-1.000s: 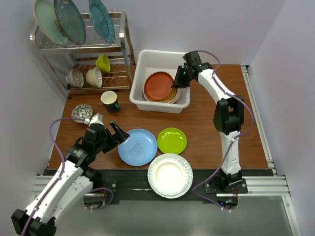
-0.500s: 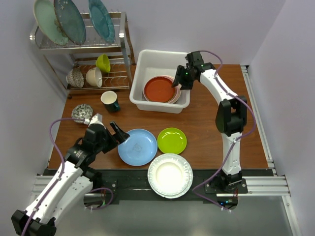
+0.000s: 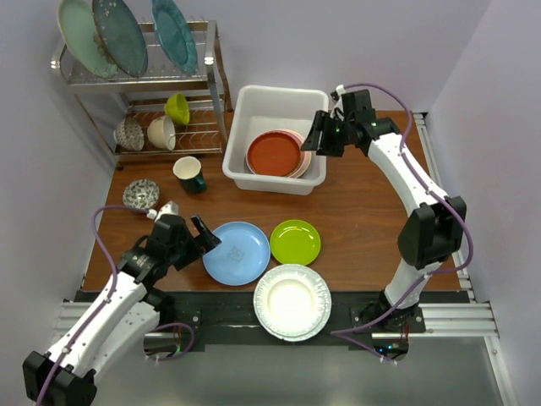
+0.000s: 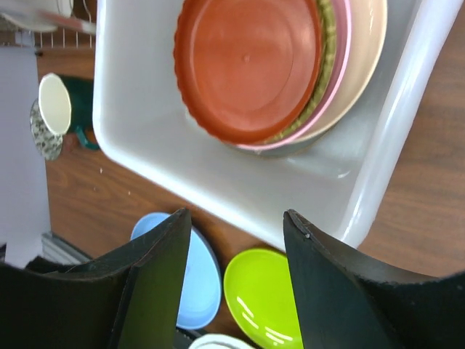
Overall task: Place the plates into the plastic bin on the countertop
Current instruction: Pick up the plate at the center of the board.
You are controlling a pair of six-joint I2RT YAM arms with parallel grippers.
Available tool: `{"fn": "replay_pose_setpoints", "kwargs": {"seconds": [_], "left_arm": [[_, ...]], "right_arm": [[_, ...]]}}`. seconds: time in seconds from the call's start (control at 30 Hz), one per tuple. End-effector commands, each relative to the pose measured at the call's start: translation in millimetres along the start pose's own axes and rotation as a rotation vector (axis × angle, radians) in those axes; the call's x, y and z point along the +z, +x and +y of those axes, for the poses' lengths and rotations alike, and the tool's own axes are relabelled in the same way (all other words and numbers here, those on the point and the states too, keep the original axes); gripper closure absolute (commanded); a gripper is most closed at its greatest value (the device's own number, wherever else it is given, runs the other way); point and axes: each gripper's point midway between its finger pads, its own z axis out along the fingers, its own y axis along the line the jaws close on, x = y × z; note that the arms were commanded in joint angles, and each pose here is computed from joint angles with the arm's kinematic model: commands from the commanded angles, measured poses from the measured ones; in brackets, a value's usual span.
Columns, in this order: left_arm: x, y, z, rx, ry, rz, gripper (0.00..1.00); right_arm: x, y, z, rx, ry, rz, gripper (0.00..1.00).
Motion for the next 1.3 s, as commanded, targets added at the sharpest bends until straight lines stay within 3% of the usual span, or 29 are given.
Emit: {"fn": "replay_pose_setpoints", "kwargs": {"seconds": [0.0,0.63,1.1,1.27], "left_arm": [[4,5,12,-0.008,-0.055,0.014,0.02],[29,41,29,-0.014,-0.064,0.142,0.24],[29,39,26,-0.007,-0.056,0.139,0.25],[29,39,27,-0.007,-0.056,0.137,0.25]], "right_arm": [[-15,24,8,-0.02,-0.067,0.036,0.42],[-36,132,-1,0.017,-0.117,0.174,0.42],[-28,207,-75,0.018,0.116,0.291,0.44],[-21,229,-86,0.06,0.128,0.334,0.45]]}}
